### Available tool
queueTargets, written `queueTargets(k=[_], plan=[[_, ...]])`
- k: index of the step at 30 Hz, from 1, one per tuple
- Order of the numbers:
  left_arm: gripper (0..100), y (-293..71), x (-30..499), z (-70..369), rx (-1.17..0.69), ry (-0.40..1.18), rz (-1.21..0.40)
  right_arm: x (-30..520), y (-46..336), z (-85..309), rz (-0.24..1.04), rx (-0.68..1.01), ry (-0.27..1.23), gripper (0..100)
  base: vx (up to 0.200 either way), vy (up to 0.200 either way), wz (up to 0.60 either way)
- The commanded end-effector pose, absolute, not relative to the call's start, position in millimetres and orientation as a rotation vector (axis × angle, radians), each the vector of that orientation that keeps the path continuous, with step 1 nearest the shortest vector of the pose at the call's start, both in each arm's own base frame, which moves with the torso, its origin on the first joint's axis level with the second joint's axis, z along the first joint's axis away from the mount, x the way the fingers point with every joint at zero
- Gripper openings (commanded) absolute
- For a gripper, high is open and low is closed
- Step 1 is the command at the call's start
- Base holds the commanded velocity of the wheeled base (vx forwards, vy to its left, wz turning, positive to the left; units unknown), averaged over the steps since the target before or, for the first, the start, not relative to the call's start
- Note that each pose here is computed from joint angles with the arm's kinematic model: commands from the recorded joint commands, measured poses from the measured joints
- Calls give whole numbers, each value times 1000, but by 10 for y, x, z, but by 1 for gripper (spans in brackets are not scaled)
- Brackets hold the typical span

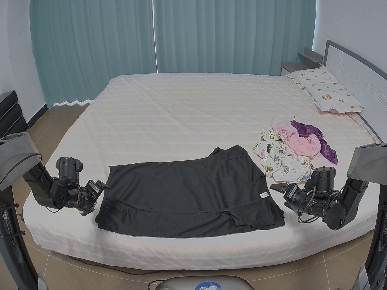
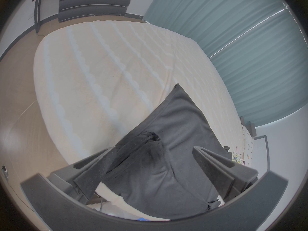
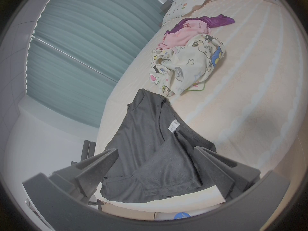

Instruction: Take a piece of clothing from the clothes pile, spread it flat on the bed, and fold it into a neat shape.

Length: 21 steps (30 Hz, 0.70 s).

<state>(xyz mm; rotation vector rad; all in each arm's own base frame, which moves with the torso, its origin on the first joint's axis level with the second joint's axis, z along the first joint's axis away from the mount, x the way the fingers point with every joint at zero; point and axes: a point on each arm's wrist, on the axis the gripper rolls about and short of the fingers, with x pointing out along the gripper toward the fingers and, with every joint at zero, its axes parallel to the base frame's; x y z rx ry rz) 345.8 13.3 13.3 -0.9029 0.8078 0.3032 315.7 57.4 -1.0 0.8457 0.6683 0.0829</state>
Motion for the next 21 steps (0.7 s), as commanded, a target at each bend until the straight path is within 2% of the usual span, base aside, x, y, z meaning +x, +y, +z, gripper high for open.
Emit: queueTargets(k=[1,6,21], plan=[[100,48,3482,136,-894,813,279,3093,580,-86,72,843,704,100,0,0,0],[100,-101,3605,69,-861,819,249,3092,584,-91,72,839,705,100,0,0,0],[100,-107,3742,-204,-737,834,304,3093,583,-89,68,835,701,100,0,0,0]])
